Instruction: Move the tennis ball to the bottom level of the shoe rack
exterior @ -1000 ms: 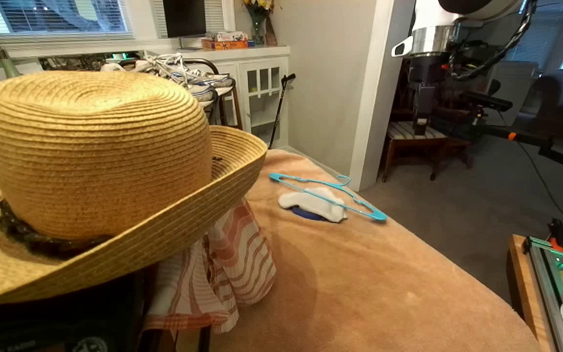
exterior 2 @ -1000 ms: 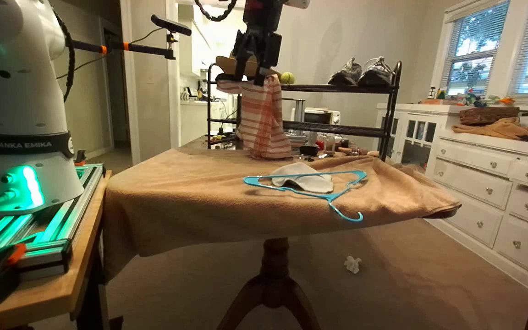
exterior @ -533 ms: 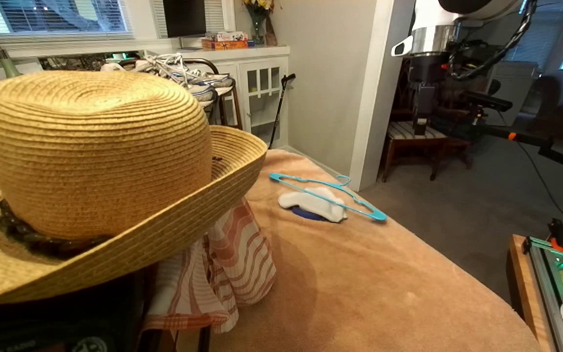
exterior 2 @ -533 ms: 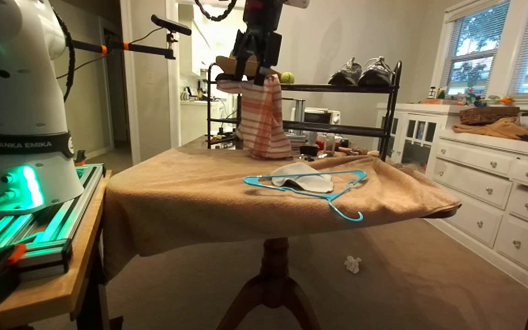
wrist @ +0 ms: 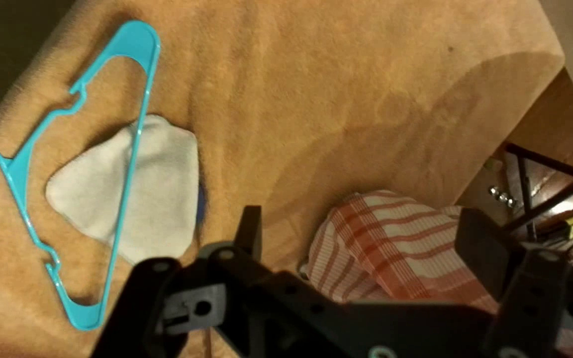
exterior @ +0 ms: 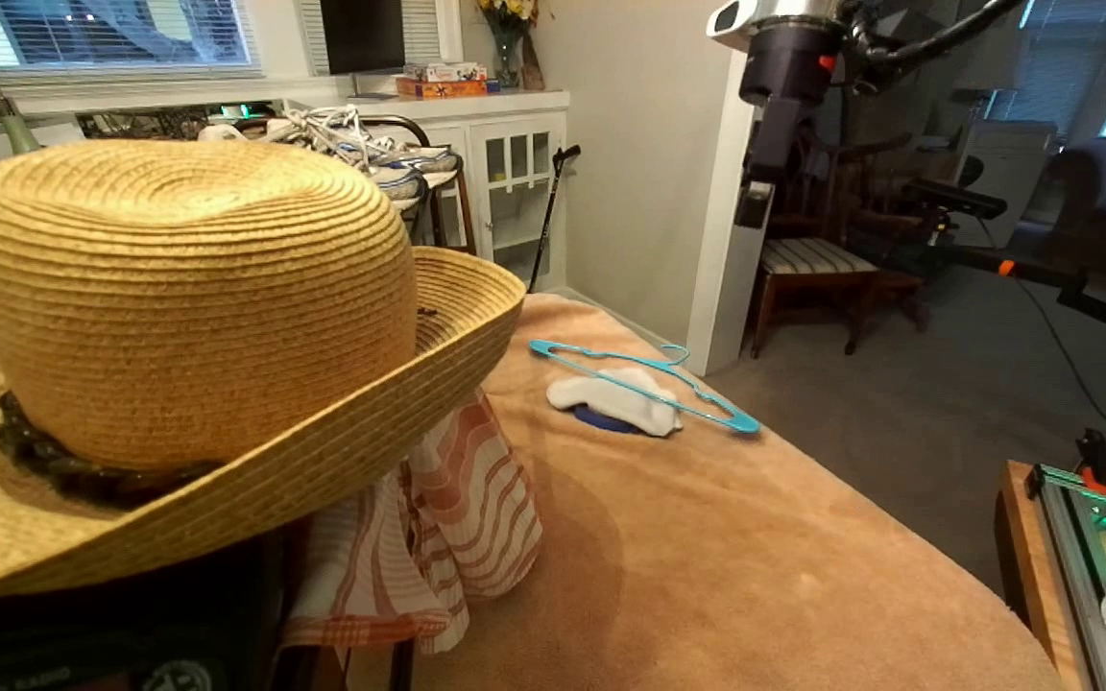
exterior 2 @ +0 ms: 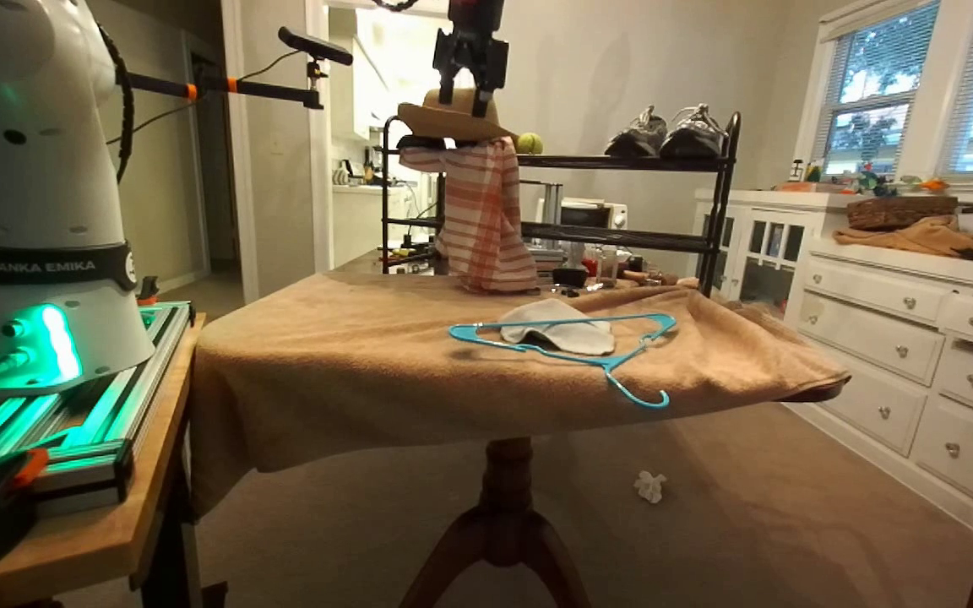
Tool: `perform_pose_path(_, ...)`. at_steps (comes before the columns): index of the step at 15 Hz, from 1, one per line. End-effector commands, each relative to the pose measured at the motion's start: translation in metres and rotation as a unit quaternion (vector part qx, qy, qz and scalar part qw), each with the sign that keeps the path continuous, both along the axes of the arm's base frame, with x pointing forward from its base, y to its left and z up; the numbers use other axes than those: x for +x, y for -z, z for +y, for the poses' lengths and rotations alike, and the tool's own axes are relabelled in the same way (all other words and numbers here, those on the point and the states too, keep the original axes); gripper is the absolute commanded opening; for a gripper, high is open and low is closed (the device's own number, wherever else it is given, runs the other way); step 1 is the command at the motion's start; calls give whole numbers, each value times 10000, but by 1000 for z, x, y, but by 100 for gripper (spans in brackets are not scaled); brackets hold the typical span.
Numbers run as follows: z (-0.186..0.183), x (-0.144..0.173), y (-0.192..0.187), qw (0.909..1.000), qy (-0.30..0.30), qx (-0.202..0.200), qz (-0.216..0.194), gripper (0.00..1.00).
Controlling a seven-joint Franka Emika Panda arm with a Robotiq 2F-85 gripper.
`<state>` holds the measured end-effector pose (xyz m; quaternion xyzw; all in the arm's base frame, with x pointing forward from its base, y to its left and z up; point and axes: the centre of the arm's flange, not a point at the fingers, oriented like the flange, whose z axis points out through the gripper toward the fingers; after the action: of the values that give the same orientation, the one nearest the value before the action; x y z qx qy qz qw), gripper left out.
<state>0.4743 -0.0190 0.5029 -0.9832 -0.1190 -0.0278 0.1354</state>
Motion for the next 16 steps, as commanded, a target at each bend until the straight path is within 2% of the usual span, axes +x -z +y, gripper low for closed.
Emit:
perform_pose_path(1,50,31,-26,9954,955,-91,74,100)
perform_pose_path(4,86,55,-35,9843,1752,-186,140,100)
perform_pose_path(8,132,99,-41,9589,2824,-105,256,100)
perform_pose_path(11,161,126,-42,9324,3593,14,395,100)
perform_pose_path(14,189,149,-50,8998,4328,182,520,100)
perform_pose_path(16,206,165,-55,8816,4685,300,488,100)
